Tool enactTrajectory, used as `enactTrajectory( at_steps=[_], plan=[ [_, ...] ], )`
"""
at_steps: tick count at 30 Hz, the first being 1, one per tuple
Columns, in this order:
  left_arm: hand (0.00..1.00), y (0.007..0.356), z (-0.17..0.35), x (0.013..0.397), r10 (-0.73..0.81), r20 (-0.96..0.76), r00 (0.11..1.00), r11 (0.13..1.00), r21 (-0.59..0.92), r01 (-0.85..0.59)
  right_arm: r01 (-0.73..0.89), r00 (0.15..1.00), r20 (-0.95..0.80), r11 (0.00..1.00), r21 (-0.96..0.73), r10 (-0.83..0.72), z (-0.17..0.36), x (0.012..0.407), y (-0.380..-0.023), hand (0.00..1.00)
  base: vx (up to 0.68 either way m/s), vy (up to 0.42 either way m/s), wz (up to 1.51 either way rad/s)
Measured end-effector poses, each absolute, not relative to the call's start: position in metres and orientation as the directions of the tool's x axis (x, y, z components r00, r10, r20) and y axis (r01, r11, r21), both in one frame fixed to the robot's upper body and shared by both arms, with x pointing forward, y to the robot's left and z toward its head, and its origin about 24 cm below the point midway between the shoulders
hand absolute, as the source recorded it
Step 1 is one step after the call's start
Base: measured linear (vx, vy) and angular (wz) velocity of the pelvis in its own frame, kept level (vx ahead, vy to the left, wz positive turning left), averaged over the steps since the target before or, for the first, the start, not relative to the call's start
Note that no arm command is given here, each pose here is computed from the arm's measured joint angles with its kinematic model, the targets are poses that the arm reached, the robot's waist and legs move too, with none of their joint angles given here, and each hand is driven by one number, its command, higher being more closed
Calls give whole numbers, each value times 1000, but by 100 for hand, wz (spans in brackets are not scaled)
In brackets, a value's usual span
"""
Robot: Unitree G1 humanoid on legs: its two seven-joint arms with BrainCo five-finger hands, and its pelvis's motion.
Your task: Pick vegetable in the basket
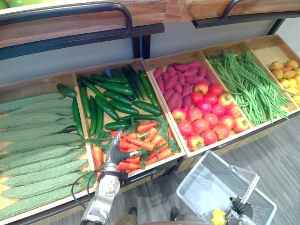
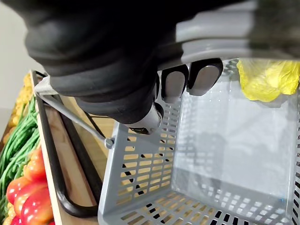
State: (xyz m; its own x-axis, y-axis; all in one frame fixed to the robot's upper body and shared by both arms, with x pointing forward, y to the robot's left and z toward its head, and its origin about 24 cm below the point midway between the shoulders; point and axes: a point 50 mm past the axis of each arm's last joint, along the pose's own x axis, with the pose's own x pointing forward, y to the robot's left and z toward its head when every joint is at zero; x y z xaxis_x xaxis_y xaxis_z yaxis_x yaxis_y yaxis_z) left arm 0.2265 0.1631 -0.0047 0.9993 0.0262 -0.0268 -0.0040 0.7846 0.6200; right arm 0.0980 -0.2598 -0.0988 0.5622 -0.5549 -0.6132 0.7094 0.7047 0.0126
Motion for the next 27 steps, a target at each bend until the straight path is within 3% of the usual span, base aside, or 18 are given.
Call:
enactTrajectory(
  at_steps=[6, 12, 13, 19, 27],
  plan=[
    [0, 170, 12, 273, -55, 15, 998, 545, 838, 17, 644, 682, -527, 758, 105, -507, -83, 140, -262, 100, -115, -14, -14],
    [0, 178, 32, 298, -76, 69, 995, 384, 923, -34, 607, 745, -455, 779, 157, -488, -70, 164, -261, 100, -113, -21, -16],
    [100, 178, 35, 301, -81, 77, 994, 367, 929, -42, 604, 748, -447, 782, 155, -489, -68, 166, -262, 100, -72, -24, -7],
    [100, 178, 61, 319, -107, 154, 982, 300, 947, -116, 586, 775, -389, 797, 149, -497, -54, 173, -270, 100, -35, -15, -4],
    [100, 180, 59, 324, -97, 119, 988, 295, 952, -86, 568, 796, -359, 807, 163, -488, -48, 180, -268, 100, -3, -2, -5]
  ],
)
